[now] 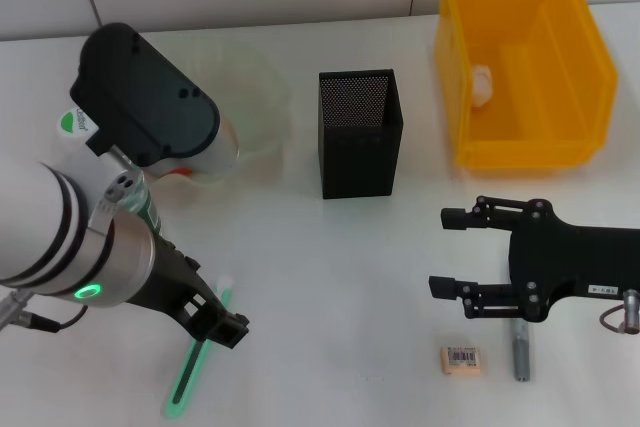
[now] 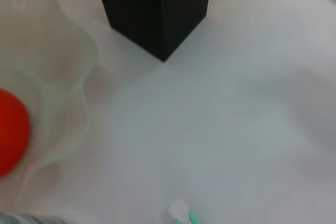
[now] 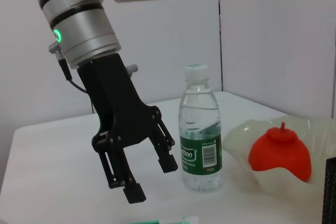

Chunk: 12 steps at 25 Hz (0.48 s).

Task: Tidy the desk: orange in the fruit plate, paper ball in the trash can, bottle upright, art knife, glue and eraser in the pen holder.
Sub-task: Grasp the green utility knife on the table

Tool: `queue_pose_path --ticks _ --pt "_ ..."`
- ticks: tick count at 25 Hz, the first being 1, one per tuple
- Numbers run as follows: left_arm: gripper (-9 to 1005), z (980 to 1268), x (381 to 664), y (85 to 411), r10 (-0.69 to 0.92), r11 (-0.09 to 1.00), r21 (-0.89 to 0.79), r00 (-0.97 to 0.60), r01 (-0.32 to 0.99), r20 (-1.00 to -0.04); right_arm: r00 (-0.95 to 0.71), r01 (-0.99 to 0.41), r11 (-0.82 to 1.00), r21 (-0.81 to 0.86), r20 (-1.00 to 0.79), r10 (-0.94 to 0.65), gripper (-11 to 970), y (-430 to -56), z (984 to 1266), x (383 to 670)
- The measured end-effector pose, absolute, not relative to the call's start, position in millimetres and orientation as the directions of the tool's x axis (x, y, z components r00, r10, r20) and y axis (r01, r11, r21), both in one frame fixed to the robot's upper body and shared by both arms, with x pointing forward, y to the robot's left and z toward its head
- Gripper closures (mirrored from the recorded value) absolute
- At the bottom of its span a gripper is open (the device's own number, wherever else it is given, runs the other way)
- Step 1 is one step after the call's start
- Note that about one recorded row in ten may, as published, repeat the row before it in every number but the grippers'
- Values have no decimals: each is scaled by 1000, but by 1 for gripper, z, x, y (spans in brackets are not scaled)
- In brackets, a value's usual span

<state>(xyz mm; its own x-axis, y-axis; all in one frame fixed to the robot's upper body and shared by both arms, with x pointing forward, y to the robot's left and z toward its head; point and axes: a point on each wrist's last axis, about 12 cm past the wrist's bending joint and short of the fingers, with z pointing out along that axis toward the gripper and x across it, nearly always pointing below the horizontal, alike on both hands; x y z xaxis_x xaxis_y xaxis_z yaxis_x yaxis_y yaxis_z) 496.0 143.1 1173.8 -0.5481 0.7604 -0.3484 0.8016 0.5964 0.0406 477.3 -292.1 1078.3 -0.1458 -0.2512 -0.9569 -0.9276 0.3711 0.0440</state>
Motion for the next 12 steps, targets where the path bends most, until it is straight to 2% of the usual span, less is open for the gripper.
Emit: queue_pose_path --ticks 12 --pt "192 1167 505 132 777 581 43 -539 813 -325 -141 -929 368 41 -958 -249 193 -291 1078 478"
